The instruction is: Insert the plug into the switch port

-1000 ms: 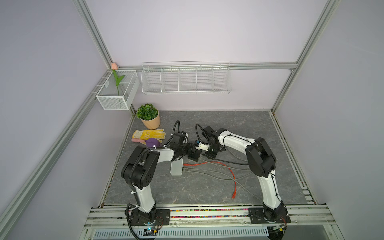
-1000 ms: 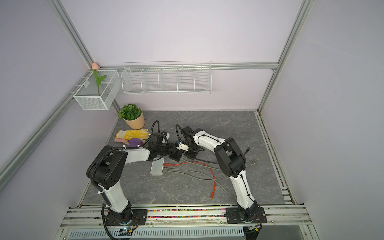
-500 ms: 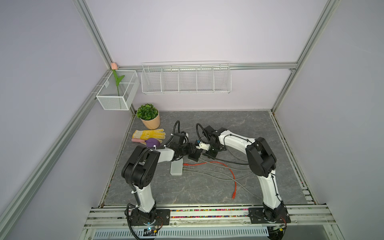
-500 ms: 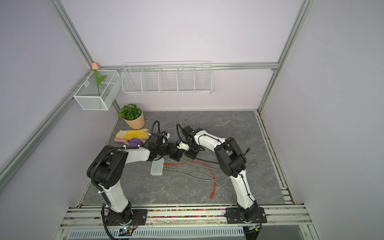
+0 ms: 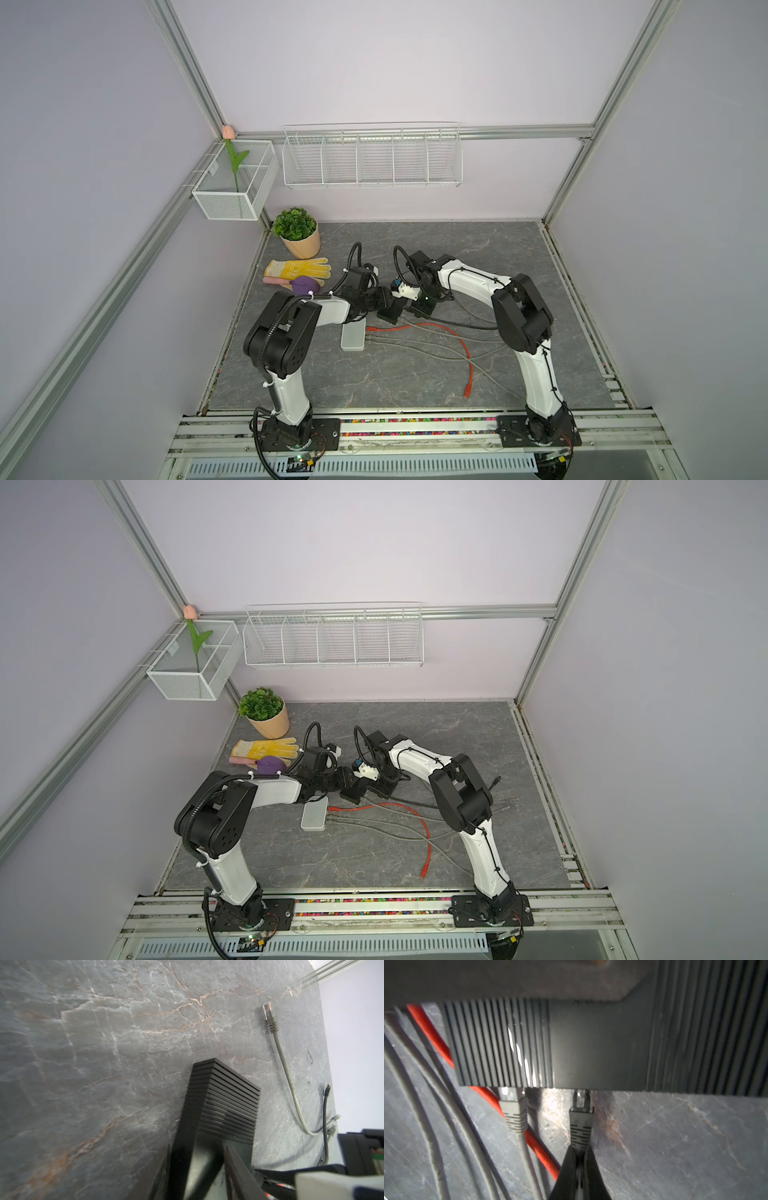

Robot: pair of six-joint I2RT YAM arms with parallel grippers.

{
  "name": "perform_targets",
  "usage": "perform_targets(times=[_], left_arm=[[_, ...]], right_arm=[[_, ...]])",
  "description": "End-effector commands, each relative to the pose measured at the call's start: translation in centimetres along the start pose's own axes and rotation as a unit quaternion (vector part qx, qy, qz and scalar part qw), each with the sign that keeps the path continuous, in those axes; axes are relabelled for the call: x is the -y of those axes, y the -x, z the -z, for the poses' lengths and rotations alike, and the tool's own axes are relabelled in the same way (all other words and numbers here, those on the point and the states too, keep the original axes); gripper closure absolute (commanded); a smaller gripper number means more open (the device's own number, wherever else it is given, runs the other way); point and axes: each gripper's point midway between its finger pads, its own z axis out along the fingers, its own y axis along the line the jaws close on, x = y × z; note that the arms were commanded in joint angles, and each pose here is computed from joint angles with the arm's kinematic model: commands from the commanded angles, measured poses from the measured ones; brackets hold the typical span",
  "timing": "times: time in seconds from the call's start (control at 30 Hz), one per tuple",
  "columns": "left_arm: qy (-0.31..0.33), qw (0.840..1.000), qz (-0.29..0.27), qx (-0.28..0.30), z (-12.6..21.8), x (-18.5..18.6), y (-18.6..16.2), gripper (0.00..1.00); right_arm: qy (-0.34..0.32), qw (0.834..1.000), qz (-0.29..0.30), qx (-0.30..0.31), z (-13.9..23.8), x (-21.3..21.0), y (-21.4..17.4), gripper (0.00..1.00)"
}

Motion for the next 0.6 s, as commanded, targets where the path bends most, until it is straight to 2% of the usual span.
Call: perform_targets(times=[0.0, 0.57], left_arm=[[0.002, 0.999, -0.002, -0.042, -0.8, -0.1, -3.0, 0.58], [-0.015, 0.998, -0.015, -0.063, -0.8, 0.7, -4.5, 0.59]], right_arm=[[0.030, 0.999, 0.004, 0.039, -0.2, -1.0, 2.2, 0.93], [0.026, 0.993, -0.006, 0.116, 1.5, -0.9, 4.7, 0.93]])
